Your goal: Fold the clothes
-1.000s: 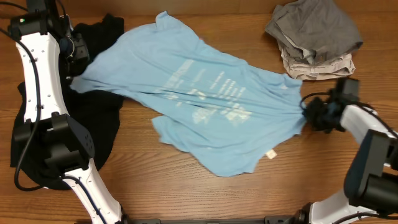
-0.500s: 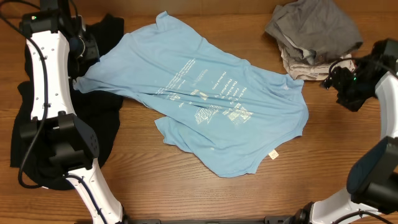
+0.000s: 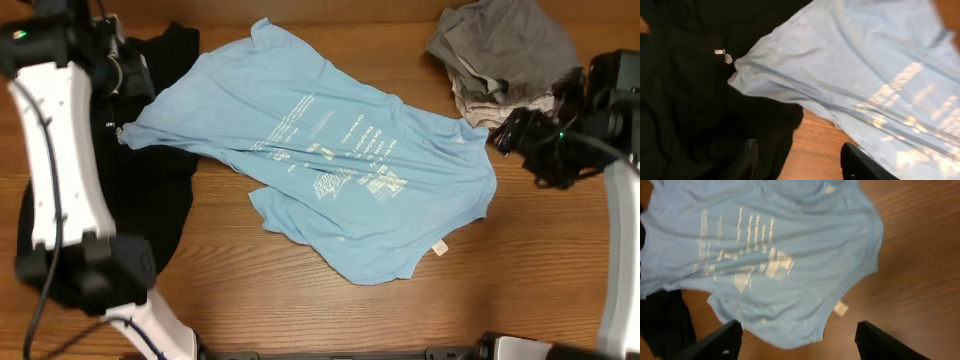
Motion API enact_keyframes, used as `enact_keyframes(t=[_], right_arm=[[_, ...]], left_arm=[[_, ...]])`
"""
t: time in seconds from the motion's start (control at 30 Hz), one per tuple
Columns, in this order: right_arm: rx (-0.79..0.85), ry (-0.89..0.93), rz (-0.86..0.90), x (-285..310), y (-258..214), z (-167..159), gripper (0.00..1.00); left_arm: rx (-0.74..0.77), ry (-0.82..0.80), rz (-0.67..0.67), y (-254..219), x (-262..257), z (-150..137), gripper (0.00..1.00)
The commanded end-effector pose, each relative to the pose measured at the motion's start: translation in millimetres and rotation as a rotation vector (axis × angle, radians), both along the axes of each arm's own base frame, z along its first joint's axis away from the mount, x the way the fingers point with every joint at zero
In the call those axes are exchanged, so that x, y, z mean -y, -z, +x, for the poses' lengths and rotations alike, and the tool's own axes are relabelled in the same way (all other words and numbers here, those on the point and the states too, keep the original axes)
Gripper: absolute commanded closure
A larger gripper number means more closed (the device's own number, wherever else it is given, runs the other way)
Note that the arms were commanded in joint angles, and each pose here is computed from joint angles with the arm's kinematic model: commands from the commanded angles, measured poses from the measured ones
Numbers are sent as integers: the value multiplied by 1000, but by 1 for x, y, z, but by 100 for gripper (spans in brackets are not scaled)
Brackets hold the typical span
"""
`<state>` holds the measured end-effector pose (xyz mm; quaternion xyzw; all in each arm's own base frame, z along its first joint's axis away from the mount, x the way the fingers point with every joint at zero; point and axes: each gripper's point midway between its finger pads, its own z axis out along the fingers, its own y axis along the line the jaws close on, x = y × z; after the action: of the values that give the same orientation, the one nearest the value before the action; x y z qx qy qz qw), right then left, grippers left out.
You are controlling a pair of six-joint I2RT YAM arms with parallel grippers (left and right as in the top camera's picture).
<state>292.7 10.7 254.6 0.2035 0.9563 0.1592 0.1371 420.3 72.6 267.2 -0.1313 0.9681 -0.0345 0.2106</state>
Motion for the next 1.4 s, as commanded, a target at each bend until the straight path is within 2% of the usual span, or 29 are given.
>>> enact_keyframes(t=[0.0, 0.13, 0.23, 0.33, 0.53, 0.73, 1.03, 1.37], right_arm=[[-44, 24, -26, -12, -1, -14, 23], [-181, 84, -83, -23, 21, -42, 23], [-268, 97, -89, -37, 43, -61, 26], [-339, 111, -91, -52, 78, -78, 30], [-374, 61, -49, -97, 146, -92, 40], [-413, 52, -37, -127, 196, -122, 41], [-352, 60, -121, -123, 222, -124, 43], [-415, 74, -200, -115, 251, -128, 44]], left_arm=[[50, -8, 0, -28, 4, -18, 43], [-16, -61, 97, -27, -14, -39, 42], [-38, -78, 109, -25, -18, -44, 42], [-21, -100, 107, -27, -23, -41, 42], [32, -135, 98, -32, -26, -30, 41], [62, -126, 80, -35, -23, -23, 38], [40, -122, 72, -24, -23, -20, 37], [-37, -119, 58, 8, -23, -19, 37]])
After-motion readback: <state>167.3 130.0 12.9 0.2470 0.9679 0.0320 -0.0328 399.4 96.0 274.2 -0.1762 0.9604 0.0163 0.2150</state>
